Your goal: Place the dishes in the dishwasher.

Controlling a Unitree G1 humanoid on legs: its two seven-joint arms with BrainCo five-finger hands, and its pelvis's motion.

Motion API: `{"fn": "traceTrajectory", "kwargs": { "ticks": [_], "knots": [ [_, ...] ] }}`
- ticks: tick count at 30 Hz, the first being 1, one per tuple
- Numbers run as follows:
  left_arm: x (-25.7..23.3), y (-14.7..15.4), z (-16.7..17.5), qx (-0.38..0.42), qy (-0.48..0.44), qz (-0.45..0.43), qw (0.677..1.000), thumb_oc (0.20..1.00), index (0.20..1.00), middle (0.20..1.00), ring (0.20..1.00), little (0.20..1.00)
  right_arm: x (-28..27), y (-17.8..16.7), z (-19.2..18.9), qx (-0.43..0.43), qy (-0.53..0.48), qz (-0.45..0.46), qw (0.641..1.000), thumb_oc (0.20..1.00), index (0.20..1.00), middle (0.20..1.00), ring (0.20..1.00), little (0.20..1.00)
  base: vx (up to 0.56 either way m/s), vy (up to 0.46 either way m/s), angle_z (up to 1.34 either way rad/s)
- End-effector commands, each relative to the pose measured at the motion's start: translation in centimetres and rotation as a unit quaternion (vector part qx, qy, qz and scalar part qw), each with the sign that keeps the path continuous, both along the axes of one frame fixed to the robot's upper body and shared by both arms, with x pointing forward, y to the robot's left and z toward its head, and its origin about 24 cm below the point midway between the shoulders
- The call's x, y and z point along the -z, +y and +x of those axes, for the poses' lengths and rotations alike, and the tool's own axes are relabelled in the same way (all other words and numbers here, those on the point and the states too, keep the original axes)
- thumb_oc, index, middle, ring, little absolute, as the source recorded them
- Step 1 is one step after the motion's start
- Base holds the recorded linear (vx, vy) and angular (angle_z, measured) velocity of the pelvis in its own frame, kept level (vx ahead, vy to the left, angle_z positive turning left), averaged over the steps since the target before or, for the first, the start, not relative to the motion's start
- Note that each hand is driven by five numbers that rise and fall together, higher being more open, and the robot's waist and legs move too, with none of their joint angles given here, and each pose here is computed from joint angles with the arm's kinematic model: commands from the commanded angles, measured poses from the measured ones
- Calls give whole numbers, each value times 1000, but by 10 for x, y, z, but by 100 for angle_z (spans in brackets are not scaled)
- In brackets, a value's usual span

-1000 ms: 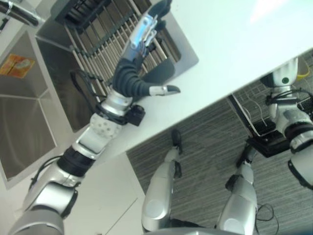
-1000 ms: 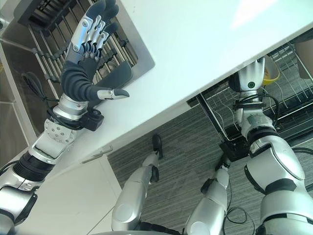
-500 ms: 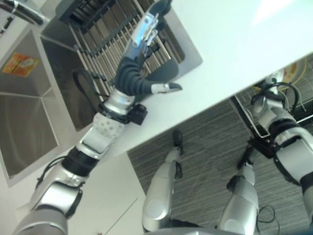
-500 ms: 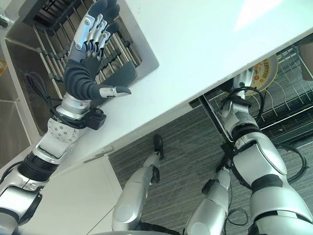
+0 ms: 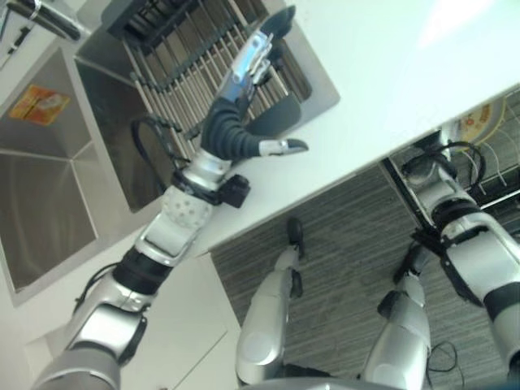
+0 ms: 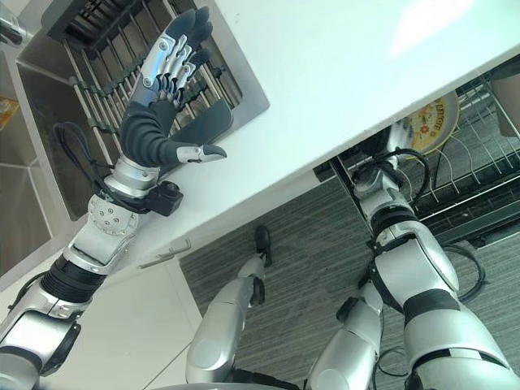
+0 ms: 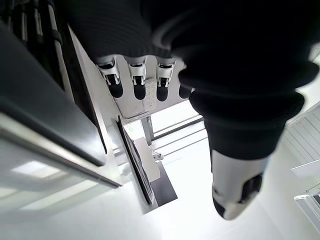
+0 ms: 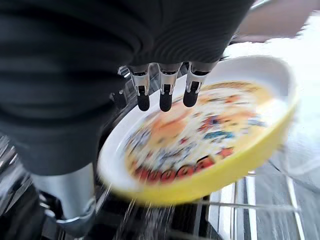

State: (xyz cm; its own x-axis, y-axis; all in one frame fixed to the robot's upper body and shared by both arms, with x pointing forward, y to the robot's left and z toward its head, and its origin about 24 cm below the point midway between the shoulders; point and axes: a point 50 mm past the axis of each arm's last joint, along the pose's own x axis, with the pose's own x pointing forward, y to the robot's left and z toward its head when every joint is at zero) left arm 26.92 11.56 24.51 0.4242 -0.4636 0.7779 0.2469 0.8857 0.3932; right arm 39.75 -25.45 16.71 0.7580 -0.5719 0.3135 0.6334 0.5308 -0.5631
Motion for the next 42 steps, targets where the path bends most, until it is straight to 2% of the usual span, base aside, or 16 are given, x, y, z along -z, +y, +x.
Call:
{"fn": "traceTrajectory", "kwargs": {
  "ticks": [1,3,6,9,12,13,15,21,28,30,34,35,37,40,41,42],
  "knots": [
    [20,-5,4,-1,45,-27,999,1000,1000,1000,1000,1000,-5,28,-2,-60,-172,238,954,1000,1000,1000,1000,1000,71,165,-10],
    [24,-2,3,-18,54,-43,997,1000,1000,1000,1000,1000,-7,33,-6,-72,-223,315,920,1000,1000,1000,1000,1000,63,167,-13],
    [33,3,2,-36,72,-54,995,1000,1000,1000,1000,1000,-5,39,-15,-64,-248,335,907,1000,1000,1000,1000,1000,57,83,-10],
    [47,10,0,-55,100,-63,991,1000,1000,1000,1000,1000,7,55,-24,-38,-221,330,917,1000,1000,1000,1000,1000,73,35,-12],
    [61,17,1,-75,127,-62,987,1000,1000,1000,1000,1000,16,75,-36,-83,-209,342,912,1000,1000,1000,1000,1000,91,-100,-17],
    [72,22,0,-87,151,-60,983,1000,1000,1000,1000,1000,25,82,-47,-117,-179,279,936,1000,1000,1000,1000,1000,102,-93,-3],
    [80,26,0,-95,166,-58,980,1000,1000,1000,1000,1000,31,82,-51,-138,-154,245,947,1000,1000,1000,1000,1000,116,-61,-5],
    [116,45,-8,-120,244,-49,961,1000,1000,1000,1000,1000,66,55,-82,-172,-82,206,960,1000,1000,1000,1000,1000,188,-96,-5],
    [131,58,-10,-142,284,-45,947,1000,1000,1000,1000,1000,66,33,-115,-196,-108,199,954,1000,1000,1000,1000,1000,108,-56,-10],
    [134,55,-7,-116,297,-28,947,1000,1000,1000,1000,1000,67,24,-120,-178,-118,206,955,1000,1000,1000,1000,1000,8,-62,-14],
    [133,28,-8,-3,311,43,950,1000,1000,1000,1000,1000,69,2,-127,-132,-136,220,957,1000,1000,1000,1000,1000,-55,-42,-22],
    [136,15,-9,48,329,68,941,1000,1000,1000,1000,1000,69,-6,-128,-126,-137,223,957,1000,1000,1000,1000,1000,-91,-53,-33],
    [172,-13,-13,133,446,99,880,1000,1000,1000,1000,1000,68,-17,-129,-127,-142,230,954,1000,1000,1000,1000,1000,-93,-60,-17],
    [209,-24,-22,136,521,130,832,1000,1000,1000,1000,1000,67,-22,-129,-134,-141,239,951,1000,1000,1000,1000,1000,-64,-37,-39],
    [249,-27,-33,108,591,152,785,1000,1000,1000,1000,1000,68,-23,-129,-143,-141,251,947,1000,1000,1000,1000,1000,-130,-26,-45],
    [303,-19,-51,35,681,175,710,1000,1000,1000,1000,1000,76,-21,-129,-149,-137,290,935,1000,1000,1000,1000,1000,-133,3,-28]
  ]
}}
